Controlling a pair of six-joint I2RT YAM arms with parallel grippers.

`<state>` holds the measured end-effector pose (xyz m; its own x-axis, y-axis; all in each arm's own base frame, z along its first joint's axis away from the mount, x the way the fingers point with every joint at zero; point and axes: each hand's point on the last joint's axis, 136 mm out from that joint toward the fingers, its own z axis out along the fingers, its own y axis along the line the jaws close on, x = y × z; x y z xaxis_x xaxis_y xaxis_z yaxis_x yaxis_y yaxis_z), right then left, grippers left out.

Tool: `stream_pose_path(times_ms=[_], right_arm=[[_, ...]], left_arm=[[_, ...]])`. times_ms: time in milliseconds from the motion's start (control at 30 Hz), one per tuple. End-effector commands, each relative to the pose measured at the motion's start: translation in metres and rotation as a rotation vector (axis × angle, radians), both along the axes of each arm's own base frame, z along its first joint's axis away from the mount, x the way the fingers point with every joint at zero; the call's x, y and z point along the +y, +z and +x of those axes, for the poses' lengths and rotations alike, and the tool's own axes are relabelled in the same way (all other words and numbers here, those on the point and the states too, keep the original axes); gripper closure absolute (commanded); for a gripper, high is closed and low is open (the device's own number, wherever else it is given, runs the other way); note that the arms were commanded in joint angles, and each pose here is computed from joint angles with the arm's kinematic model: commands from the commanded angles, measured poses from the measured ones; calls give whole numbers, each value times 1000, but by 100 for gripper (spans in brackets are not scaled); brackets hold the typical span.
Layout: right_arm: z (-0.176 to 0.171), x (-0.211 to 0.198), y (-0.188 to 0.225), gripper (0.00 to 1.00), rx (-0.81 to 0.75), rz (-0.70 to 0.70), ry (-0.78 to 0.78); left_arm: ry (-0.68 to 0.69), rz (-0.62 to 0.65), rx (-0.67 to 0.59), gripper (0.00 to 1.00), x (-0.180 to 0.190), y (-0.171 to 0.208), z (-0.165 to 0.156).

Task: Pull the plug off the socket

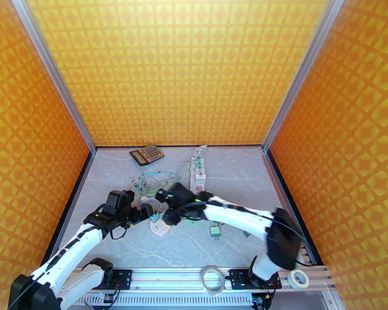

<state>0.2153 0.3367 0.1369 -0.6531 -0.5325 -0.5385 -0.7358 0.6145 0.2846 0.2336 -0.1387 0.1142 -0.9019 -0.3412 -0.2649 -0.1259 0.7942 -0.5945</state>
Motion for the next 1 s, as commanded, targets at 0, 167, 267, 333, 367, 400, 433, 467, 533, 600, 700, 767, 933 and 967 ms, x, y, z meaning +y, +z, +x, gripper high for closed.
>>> stream_pose_path(times_ms=[0,167,267,333,367,400,433,467,533,600,700,767,933,967], right_arm=[[-9,-13,-6,80,62,55,-101],[-14,-45,-31,79,121,75,-259],[-14,-57,-42,77,160,137,-344],[-14,-62,-48,76,187,186,-390],[-14,-64,-51,75,196,201,-406],[-15,-65,-53,74,204,213,-418],[-17,-66,-54,70,210,221,-423],[-18,-67,-56,63,216,221,-428],[-20,-74,-55,47,206,203,-443],[-20,-85,-52,33,175,171,-461],[-19,-105,-41,23,104,115,-488],[-17,-123,-31,17,47,57,-522],[-11,-139,-7,14,-51,-26,-513],[-10,-134,-3,14,-55,-25,-485]], left_arm=[[12,38,-17,1,8,7,2],[12,42,-10,1,8,5,2],[6,45,-7,1,8,4,1],[6,47,-5,1,8,3,1],[4,49,-2,1,8,2,1],[3,51,2,1,8,1,1],[0,53,4,1,8,1,1],[-2,56,9,1,8,0,1],[-7,64,16,0,9,-1,-1],[-6,72,24,0,10,-3,-2],[-5,76,27,0,10,-4,-2],[-7,79,27,0,11,-4,-2],[-50,103,6,7,9,-5,-3],[-71,114,-2,10,8,-7,-4]])
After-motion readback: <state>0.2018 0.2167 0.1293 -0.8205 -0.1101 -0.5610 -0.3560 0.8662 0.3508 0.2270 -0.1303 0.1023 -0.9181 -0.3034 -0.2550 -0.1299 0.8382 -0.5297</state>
